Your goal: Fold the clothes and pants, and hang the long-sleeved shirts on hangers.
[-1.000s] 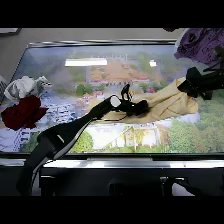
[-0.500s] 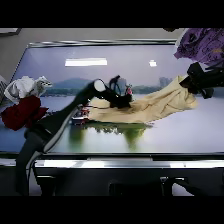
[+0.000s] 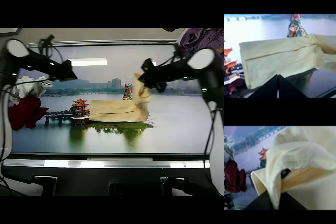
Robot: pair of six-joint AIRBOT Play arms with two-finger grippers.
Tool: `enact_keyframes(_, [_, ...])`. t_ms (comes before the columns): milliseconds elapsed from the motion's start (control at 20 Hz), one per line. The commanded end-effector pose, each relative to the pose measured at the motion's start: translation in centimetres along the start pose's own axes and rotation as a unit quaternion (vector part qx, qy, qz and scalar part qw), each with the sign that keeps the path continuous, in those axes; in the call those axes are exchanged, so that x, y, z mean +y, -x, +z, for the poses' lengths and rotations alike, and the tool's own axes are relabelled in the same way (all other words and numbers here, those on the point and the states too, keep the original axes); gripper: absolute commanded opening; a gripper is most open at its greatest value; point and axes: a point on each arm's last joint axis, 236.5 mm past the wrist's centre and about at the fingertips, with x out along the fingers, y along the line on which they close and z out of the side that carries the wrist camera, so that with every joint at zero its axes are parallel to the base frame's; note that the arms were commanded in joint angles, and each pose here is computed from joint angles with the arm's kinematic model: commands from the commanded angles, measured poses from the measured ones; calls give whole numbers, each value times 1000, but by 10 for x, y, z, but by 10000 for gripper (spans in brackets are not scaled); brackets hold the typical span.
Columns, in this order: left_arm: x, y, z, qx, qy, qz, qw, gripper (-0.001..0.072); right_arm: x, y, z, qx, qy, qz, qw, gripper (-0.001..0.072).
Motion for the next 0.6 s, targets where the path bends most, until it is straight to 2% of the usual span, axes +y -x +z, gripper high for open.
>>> enact_keyframes(0, [30,66,7,-42,21,25,999,17,26,-63,-30,25,-4,13,1000,26])
enact_keyframes(250, [49,88,14,-67,38,34,996,17,28,-118,-47,38,-18,12,999,27])
enact_keyframes(550, [50,87,13,-65,38,34,997,18,19,-145,-61,63,-30,4,998,27])
